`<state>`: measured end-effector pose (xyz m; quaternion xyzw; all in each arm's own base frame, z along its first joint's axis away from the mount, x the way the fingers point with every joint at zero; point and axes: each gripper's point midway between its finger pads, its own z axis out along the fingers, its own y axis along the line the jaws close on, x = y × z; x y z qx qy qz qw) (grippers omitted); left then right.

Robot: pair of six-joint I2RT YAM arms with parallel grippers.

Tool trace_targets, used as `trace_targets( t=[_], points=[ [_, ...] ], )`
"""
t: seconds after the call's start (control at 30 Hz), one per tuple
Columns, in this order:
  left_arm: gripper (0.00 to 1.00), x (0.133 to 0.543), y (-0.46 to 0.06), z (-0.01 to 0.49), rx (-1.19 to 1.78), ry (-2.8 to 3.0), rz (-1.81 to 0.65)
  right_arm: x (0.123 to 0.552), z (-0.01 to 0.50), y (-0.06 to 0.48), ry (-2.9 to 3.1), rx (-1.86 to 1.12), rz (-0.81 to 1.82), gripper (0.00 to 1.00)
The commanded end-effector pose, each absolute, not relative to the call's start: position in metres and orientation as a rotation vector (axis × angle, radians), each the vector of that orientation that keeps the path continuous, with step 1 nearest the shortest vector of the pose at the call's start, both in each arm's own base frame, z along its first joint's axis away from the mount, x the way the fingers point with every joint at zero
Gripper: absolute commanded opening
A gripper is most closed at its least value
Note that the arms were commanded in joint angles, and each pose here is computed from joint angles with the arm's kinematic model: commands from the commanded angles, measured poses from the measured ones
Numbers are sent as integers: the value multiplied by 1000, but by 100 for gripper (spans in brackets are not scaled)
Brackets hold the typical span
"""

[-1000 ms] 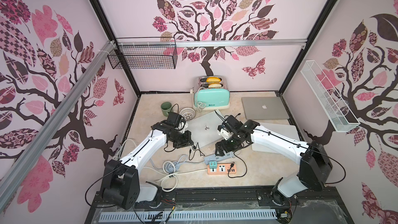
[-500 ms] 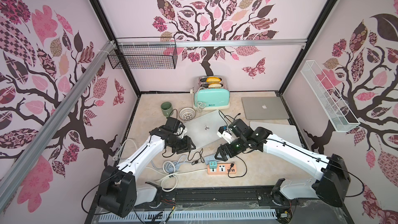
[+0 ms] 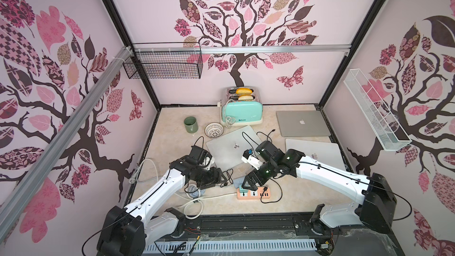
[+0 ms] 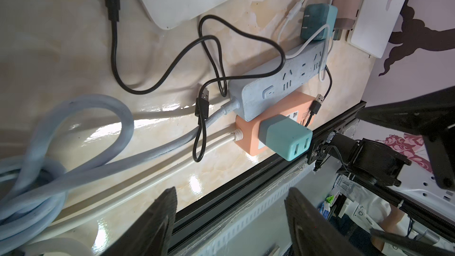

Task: Unplug the laptop charger
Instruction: Remove the plug from the socket.

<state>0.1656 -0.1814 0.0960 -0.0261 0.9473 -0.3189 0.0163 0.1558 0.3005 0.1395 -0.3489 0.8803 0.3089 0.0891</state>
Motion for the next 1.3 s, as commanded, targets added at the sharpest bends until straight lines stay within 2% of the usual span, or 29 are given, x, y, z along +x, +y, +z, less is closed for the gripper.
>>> trace_targets(
  t=[0.0, 0.6, 0.97, 1.13, 1.27],
  points=[
    [74, 172, -182, 96, -134, 2916, -996, 154, 137, 311, 2587, -1111, 921, 99],
    [75, 165, -188, 75, -137, 3018, -1000, 148, 97, 320, 2633, -1216, 868, 100],
    [74, 163, -193, 72, -133, 3032, -1050, 154, 78, 314, 2628, -1366, 626, 99],
    [69, 159, -194, 75, -138, 3030, -1071, 163, 78, 318, 2619, -1400, 566, 91],
    [69, 155, -193, 74, -148, 3036, -1075, 167, 81, 320, 2591, -1396, 557, 89]
  ],
)
